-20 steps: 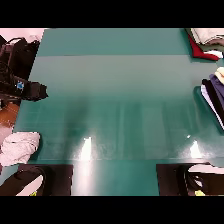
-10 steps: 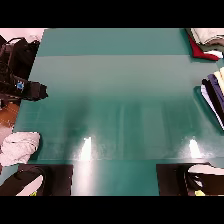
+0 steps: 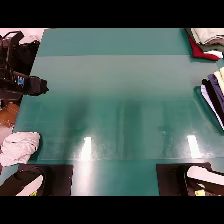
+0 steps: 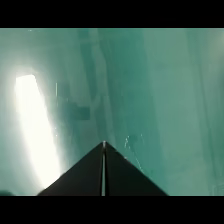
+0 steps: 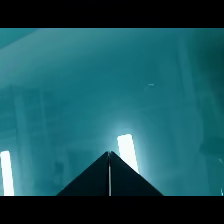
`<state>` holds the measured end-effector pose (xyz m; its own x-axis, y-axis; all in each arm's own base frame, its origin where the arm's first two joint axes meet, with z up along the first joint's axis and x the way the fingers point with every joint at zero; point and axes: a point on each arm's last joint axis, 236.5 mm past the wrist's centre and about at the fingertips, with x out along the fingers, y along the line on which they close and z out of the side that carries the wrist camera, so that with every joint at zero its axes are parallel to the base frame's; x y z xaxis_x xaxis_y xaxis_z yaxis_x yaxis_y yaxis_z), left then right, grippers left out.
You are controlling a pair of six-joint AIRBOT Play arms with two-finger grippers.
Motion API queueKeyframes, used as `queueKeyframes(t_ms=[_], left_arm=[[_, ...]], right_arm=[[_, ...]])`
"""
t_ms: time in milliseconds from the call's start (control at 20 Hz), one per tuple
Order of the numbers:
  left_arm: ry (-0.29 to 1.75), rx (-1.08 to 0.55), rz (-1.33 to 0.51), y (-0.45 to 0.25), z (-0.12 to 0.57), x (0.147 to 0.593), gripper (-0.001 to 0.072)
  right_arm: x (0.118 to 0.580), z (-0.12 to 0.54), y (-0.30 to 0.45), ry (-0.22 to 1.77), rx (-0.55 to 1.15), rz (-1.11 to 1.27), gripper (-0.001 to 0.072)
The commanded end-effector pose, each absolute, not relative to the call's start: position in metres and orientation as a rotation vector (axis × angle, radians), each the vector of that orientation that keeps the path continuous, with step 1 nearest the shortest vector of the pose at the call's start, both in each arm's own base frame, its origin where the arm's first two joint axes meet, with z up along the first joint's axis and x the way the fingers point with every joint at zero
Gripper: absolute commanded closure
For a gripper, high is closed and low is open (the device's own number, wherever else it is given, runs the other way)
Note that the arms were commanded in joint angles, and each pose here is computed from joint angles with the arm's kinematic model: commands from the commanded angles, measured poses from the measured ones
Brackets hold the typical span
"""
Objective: Fold the shirts.
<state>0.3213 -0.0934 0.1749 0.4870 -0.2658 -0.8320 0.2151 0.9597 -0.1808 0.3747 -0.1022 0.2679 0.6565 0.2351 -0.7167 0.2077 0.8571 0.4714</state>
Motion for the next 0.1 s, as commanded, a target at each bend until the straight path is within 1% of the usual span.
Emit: queueKeyframes(t_ms=[0,50], left_arm=[[0.992,-0.059,-0.291,-0.0939,0.1784,0.3273,0.0675],[0.992,-0.059,-0.291,-0.0939,0.1784,0.3273,0.0675]], right_arm=[[0.3852,0.2885,-0.0425,0.826,0.48,0.151,0.0697],[0.3867,0.2894,-0.0331,0.828,0.471,0.173,0.0697]])
